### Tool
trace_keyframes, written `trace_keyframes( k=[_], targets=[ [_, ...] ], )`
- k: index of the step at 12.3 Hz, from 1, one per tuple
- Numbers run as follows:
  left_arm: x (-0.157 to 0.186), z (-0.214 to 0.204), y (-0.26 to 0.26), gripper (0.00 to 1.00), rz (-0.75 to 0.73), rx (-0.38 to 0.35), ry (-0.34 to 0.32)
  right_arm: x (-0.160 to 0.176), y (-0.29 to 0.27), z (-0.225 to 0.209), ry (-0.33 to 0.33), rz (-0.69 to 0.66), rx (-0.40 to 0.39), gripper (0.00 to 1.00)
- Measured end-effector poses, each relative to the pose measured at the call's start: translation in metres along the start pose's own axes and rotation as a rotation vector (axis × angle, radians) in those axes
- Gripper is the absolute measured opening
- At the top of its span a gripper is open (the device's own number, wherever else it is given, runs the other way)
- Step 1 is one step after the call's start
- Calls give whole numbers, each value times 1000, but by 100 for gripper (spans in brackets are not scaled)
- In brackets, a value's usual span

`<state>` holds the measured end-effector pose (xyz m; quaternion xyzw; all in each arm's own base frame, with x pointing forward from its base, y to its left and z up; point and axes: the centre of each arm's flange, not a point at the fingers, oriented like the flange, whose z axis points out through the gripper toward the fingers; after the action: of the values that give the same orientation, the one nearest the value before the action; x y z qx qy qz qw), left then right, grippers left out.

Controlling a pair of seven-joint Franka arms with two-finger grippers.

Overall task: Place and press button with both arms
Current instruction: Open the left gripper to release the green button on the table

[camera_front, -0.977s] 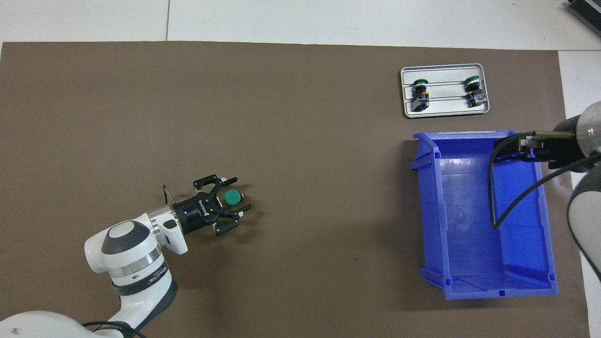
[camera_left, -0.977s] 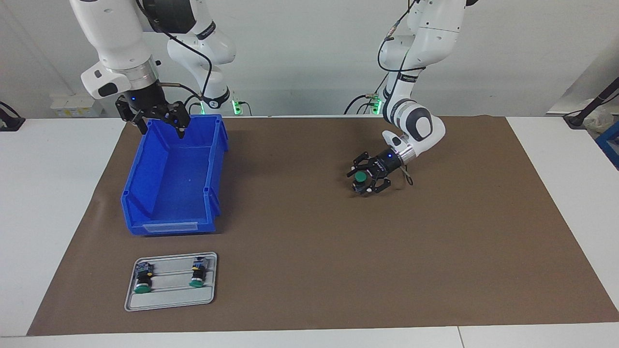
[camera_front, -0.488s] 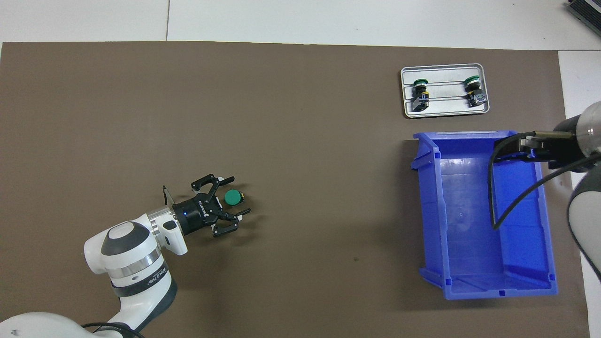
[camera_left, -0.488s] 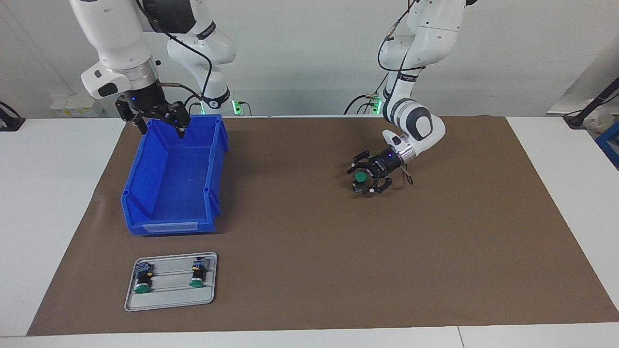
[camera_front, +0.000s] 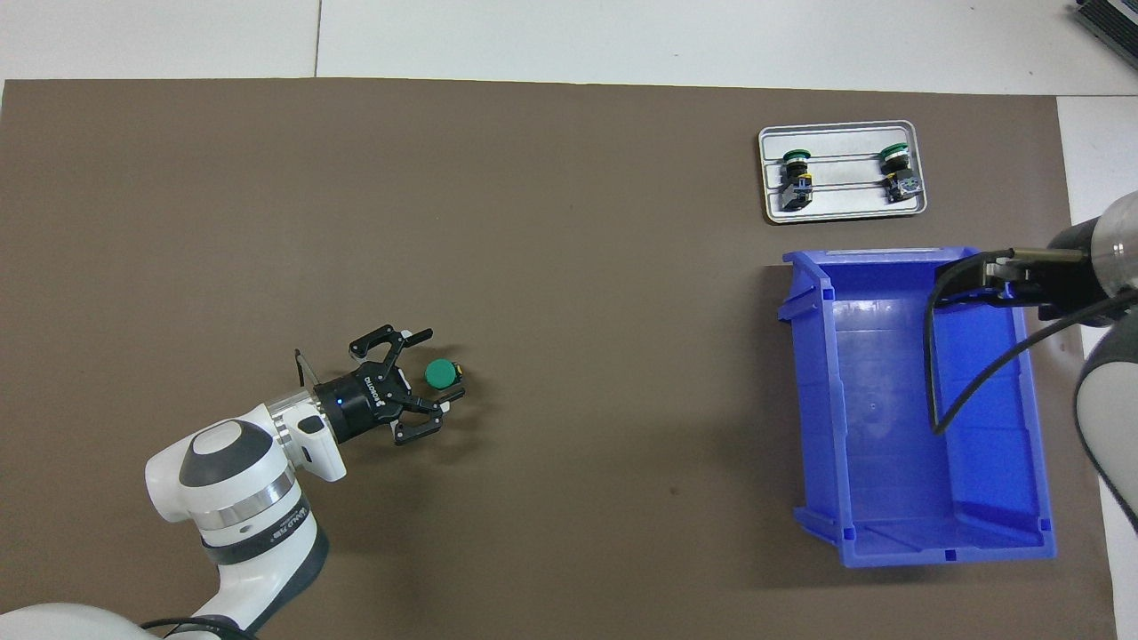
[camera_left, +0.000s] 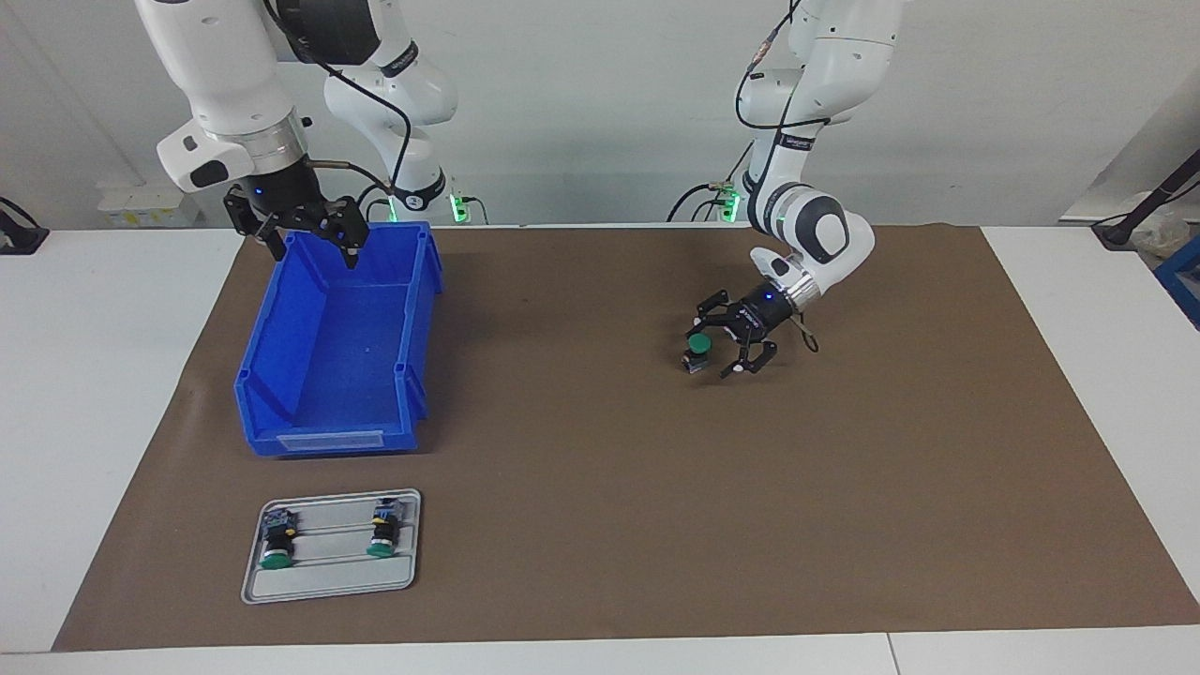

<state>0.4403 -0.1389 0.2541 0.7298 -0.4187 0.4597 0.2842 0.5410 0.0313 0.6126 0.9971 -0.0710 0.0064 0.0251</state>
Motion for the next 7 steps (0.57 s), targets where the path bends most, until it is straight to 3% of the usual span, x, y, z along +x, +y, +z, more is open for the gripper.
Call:
trace_keyframes(
  k=[4, 7],
  targets=[
    [9, -5, -6, 99, -4, 51, -52, 0, 0, 0, 0, 0, 0, 100],
    [20, 13, 16, 97, 16, 37, -122, 0, 0, 0, 0, 0, 0, 100]
  ],
)
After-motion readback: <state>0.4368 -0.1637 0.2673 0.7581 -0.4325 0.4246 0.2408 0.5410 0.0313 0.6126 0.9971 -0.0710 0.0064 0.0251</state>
